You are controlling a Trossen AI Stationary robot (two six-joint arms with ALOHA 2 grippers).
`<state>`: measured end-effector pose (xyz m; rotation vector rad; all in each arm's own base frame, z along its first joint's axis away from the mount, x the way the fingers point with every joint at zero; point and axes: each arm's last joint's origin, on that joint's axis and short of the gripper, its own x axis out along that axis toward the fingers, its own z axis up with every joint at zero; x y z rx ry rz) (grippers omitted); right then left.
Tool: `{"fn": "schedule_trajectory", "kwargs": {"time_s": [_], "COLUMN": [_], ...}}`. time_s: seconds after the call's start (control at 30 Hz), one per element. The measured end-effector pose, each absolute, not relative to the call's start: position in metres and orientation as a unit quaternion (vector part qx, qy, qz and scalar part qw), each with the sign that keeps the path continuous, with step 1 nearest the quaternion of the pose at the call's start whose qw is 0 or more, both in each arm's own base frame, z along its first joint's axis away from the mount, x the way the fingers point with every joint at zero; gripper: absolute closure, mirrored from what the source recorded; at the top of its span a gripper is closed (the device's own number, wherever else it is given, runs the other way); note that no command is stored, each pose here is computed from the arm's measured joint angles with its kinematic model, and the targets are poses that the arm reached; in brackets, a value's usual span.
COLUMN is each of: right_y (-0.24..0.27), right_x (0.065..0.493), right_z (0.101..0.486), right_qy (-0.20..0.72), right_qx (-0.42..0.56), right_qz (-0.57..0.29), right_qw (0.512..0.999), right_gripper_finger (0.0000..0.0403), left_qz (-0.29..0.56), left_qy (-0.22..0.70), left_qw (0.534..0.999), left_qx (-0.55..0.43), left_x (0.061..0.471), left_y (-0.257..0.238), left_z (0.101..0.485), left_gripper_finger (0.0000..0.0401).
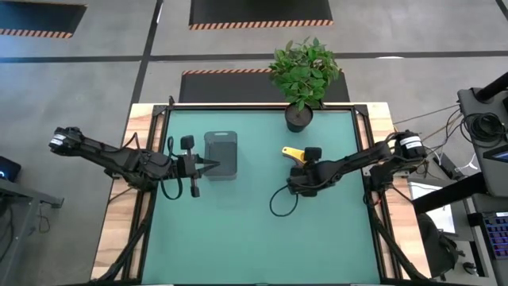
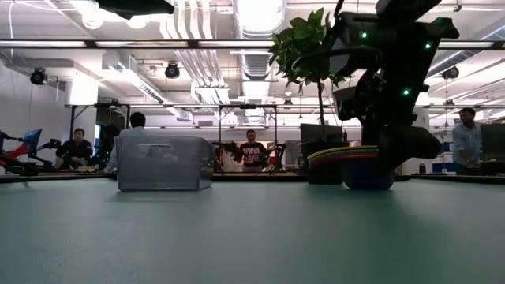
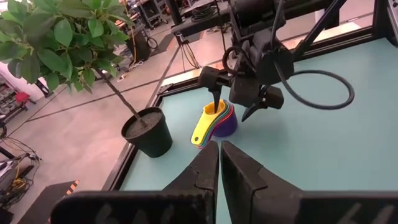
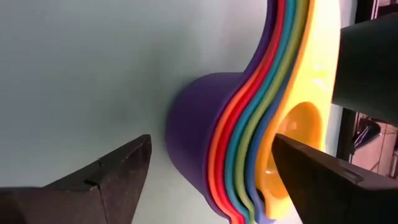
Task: Nest measuring cups in basket
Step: Put the stacked measuring cups into the black bin
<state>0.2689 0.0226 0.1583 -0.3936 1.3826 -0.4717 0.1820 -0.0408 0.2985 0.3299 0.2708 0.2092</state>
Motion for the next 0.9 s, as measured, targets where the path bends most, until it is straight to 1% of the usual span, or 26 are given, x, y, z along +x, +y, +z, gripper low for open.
{"fn": "schedule_trajectory", "kwargs": {"time_s": [0.07, 0.13, 0.4, 0.5, 0.7, 0.9], "right_y": [0.021, 0.020, 0.017, 0.018, 0.018, 0.018], "right_x": [0.270, 0.270, 0.271, 0.270, 0.269, 0.267], "right_z": [0.155, 0.153, 0.153, 0.156, 0.162, 0.165], "right_qy": [0.631, 0.634, 0.634, 0.629, 0.623, 0.622], "right_qx": [-0.177, -0.180, -0.181, -0.174, -0.167, -0.167], "right_qz": [-0.217, -0.221, -0.226, -0.225, -0.220, -0.215], "right_qw": [0.723, 0.719, 0.717, 0.724, 0.731, 0.734], "right_gripper_finger": [0.0096, 0.0120, 0.0249, 0.0284, 0.0321, 0.0327], "left_qz": [0.104, 0.104, 0.104, 0.104, 0.104, 0.104], "left_qy": [0.134, 0.134, 0.134, 0.134, 0.134, 0.134], "left_qw": [0.972, 0.972, 0.972, 0.972, 0.972, 0.972], "left_qx": [0.163, 0.163, 0.163, 0.163, 0.163, 0.163], "left_x": [0.182, 0.182, 0.182, 0.182, 0.182, 0.182], "left_y": [-0.041, -0.041, -0.041, -0.041, -0.041, -0.041], "left_z": [0.299, 0.298, 0.298, 0.298, 0.298, 0.299], "left_gripper_finger": [0.0401, 0.0401, 0.0401, 0.0401, 0.0401, 0.0401]}}
